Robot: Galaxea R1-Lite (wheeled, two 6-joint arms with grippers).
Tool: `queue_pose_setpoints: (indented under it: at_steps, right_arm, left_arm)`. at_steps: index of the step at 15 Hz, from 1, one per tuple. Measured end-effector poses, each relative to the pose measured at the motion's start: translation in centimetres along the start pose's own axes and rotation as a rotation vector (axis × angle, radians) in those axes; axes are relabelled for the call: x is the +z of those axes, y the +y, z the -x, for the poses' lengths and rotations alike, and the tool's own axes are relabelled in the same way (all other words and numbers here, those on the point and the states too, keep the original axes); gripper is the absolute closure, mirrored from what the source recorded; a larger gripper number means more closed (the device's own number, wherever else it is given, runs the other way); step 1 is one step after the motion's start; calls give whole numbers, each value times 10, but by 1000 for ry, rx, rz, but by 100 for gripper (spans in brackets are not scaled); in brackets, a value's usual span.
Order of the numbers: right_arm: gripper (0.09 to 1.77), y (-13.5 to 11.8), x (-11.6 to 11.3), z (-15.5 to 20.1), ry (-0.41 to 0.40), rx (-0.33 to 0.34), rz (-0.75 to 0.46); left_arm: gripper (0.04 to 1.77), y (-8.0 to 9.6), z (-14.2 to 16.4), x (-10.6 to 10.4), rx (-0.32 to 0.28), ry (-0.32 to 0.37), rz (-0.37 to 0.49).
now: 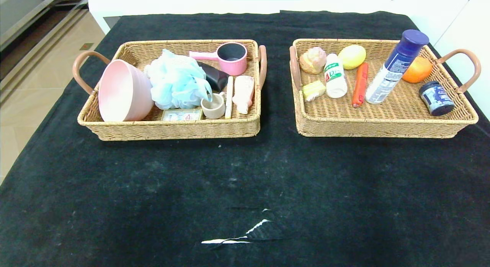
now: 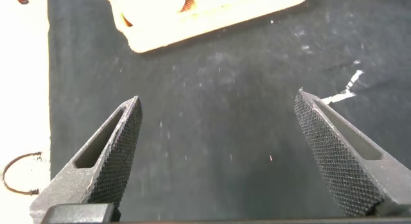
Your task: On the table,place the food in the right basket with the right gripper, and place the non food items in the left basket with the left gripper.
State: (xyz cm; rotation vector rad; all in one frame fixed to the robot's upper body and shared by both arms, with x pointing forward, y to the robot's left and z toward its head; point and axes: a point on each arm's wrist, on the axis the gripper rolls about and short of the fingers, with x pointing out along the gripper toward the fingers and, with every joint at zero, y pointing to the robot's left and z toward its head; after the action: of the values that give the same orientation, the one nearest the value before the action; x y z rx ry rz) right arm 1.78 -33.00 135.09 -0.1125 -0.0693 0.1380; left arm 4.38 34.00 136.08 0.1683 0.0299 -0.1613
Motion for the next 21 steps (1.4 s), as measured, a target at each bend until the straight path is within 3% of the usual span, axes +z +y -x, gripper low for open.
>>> queue_pose_setpoints:
  at_steps: [6, 10, 14, 17, 19, 21]
  right_arm:
    - [16, 2, -26, 2, 18, 17, -3]
    - [16, 3, -47, 3, 39, 23, -8]
    - [16, 5, -57, 9, 18, 17, -5]
    - [16, 7, -67, 13, -5, 9, -1]
    - [16, 7, -78, 11, -12, -12, 15]
    - [16, 6, -87, 1, -76, -54, 38]
  left_arm:
    - [9, -4, 21, -16, -9, -34, 8]
    - [9, -11, 23, -16, 55, -40, 1]
    - [9, -19, 25, -37, 13, -43, 6]
    - [9, -26, 27, -62, -31, -98, -1]
    - [9, -28, 20, -78, -16, -156, -10]
    - [9, -28, 8, -93, 24, -219, -7]
